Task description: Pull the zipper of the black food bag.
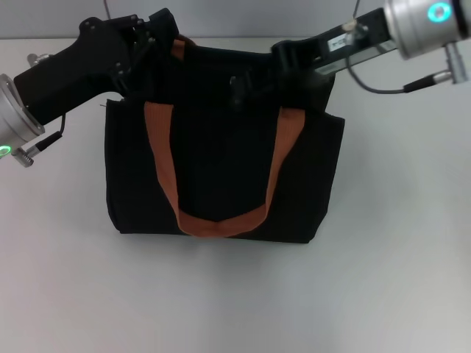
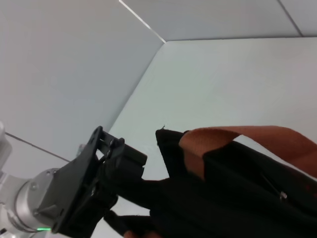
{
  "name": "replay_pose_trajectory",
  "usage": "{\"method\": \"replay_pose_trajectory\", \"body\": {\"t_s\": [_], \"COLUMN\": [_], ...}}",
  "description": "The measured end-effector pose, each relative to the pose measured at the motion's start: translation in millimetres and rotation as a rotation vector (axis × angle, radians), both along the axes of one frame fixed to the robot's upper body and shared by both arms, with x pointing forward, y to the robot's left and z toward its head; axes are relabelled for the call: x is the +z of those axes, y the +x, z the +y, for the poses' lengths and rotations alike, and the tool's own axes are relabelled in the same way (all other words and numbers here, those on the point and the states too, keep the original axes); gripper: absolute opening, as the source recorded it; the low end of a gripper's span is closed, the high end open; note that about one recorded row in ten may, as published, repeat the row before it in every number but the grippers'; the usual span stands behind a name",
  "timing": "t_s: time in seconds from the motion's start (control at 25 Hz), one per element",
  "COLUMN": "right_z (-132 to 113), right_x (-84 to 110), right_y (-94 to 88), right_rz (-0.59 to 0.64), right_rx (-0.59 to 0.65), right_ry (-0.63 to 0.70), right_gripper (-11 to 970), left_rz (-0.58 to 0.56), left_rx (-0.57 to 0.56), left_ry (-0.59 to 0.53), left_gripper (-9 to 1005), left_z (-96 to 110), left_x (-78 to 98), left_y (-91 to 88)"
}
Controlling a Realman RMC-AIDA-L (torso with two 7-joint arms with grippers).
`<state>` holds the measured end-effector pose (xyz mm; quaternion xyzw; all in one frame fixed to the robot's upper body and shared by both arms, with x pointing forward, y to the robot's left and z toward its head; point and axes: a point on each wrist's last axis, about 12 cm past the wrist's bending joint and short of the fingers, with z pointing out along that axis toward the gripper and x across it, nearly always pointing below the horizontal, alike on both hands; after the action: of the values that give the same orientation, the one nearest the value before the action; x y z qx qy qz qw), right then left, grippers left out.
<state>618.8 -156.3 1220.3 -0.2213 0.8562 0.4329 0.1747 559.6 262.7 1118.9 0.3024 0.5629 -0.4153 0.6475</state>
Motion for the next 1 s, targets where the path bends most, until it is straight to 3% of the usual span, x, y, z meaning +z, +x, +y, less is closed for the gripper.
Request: {"method": "replay_pose_trajectory", "body": {"t_s": [0.24, 0.52, 0.84, 1.0], "right_z": [14.7, 13.9, 31.6, 38.9], "right_x": [-1.6, -2.7, -15.2, -15.7], "right_y": [1.9, 2.4, 2.4, 1.1], "right_rz": [-0.031, -0.027, -0.046, -0.056], "right_rx": [0.015, -0.003, 0.001, -0.001], "right_ry": [-0.026, -0.028, -0.055, -0.074], "right_gripper": [248, 243, 237, 132], "left_rz": [-0.006, -0.008, -0.014, -0.018], "left_rx": [-0.008, -0.009, -0.023, -0.031], "left_ry": [-0.008, -0.011, -0.019, -0.024], "left_gripper": [63, 64, 66, 66], "left_z": [-3.1, -3.4, -3.4, -2.6], "left_x": [-0.7, -0.4, 0.3, 0.6], "left_y": [-0.7, -0.9, -3.2, -5.1]}}
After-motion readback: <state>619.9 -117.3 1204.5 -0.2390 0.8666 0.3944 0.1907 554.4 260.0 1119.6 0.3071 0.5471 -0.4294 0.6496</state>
